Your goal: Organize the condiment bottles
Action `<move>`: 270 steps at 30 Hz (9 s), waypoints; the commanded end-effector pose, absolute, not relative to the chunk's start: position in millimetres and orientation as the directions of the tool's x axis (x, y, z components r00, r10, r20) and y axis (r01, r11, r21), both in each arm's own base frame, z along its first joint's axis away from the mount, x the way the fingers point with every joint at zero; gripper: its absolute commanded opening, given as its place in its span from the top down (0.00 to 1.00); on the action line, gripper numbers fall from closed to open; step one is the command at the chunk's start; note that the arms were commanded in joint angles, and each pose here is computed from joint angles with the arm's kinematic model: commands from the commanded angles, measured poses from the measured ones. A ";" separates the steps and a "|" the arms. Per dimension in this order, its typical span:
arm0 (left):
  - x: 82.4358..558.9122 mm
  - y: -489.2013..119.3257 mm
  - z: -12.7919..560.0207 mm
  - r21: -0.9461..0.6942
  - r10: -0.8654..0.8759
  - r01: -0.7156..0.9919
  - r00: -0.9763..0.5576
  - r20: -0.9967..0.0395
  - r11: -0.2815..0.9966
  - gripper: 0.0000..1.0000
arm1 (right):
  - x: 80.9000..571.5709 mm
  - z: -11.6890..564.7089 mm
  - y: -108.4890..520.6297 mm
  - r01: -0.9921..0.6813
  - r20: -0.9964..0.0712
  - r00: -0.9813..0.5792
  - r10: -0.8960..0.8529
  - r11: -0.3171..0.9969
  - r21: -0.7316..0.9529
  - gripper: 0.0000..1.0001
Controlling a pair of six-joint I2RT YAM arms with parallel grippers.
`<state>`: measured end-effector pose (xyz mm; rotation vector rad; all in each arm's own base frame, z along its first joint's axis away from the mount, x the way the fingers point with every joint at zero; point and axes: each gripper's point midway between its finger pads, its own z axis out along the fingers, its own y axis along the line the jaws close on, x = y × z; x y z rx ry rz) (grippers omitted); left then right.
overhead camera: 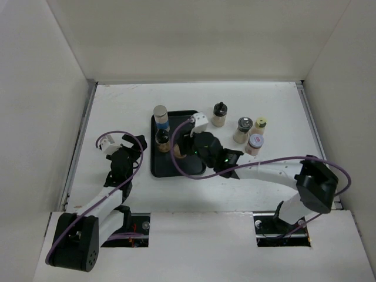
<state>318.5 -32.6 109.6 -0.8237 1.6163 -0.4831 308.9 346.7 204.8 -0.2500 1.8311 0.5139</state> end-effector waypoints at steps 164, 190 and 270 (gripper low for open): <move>325.3 -36.1 127.3 -0.726 -0.743 -0.202 -0.016 -0.669 0.657 0.00 | 422.2 152.0 123.8 0.197 -0.895 -0.396 0.204 0.971 0.134 0.08; 324.3 -32.1 130.2 -0.722 -0.738 -0.207 0.005 -0.675 0.660 0.00 | 452.3 246.6 290.8 -0.156 -0.965 -0.191 0.177 0.966 0.208 0.45; 324.9 -38.2 127.5 -0.738 -0.755 -0.193 -0.022 -0.655 0.646 0.00 | 363.7 105.5 70.1 0.390 -0.878 -0.371 0.303 0.909 0.149 0.21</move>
